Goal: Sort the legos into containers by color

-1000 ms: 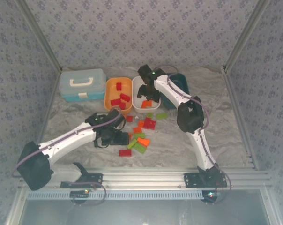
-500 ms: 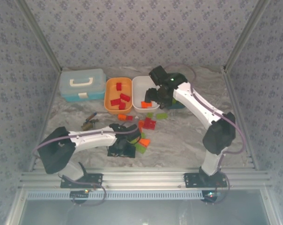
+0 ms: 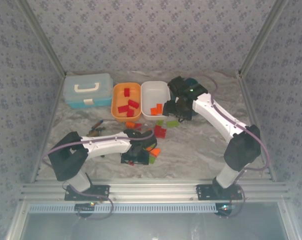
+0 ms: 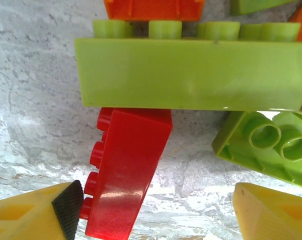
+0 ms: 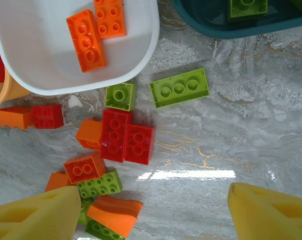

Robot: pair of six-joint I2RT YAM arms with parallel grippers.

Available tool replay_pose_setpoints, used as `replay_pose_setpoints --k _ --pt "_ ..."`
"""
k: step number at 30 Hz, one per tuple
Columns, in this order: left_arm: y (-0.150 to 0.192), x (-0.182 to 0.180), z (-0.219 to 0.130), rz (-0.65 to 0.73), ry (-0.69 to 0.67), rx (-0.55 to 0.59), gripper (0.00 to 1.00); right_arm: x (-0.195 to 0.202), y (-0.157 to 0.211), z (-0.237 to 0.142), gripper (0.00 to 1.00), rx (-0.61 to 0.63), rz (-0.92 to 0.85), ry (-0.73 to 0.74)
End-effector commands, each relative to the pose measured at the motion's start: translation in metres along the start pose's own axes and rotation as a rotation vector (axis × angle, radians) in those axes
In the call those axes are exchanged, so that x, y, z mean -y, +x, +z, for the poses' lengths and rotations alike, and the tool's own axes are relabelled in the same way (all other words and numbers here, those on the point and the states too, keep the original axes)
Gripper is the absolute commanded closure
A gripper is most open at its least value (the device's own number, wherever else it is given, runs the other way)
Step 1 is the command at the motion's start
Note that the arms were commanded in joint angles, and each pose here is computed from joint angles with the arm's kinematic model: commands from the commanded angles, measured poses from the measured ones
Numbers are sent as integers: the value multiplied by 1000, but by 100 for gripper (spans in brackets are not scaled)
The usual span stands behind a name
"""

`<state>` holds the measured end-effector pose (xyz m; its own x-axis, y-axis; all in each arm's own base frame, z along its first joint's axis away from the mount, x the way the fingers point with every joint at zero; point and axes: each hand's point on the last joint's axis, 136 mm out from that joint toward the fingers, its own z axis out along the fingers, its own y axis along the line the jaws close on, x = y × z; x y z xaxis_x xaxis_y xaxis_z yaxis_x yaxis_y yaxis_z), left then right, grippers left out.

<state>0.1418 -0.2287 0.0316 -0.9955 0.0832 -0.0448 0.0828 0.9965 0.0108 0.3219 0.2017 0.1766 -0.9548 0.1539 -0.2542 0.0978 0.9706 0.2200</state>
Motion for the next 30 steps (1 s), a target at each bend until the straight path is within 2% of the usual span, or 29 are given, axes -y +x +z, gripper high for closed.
replay_pose_setpoints --k 1,6,9,15,20,23,26,30 --pt "0 -12 -2 -3 -59 18 25 0 1 -8 21 6 -5 -19" --pt "-4 -13 0 19 -79 23 42 0 3 -5 21 -5 0 -21" --pt "-3 -17 5 25 -104 21 47 0 1 -7 22 1 -1 -21" --pt "-5 -23 3 38 -124 38 77 1 0 -13 23 10 -7 -18" --pt "-6 -30 -10 36 -147 55 80 2 1 -19 23 16 -14 -22" --pt "-12 -36 -35 30 -153 86 80 2 0 -26 23 30 -23 -31" --pt "-35 -43 -69 -11 -119 129 80 2 -1 -35 23 57 -39 -49" --pt "-90 -52 -104 -83 -56 195 80 -1 -2 -44 24 97 -31 -124"
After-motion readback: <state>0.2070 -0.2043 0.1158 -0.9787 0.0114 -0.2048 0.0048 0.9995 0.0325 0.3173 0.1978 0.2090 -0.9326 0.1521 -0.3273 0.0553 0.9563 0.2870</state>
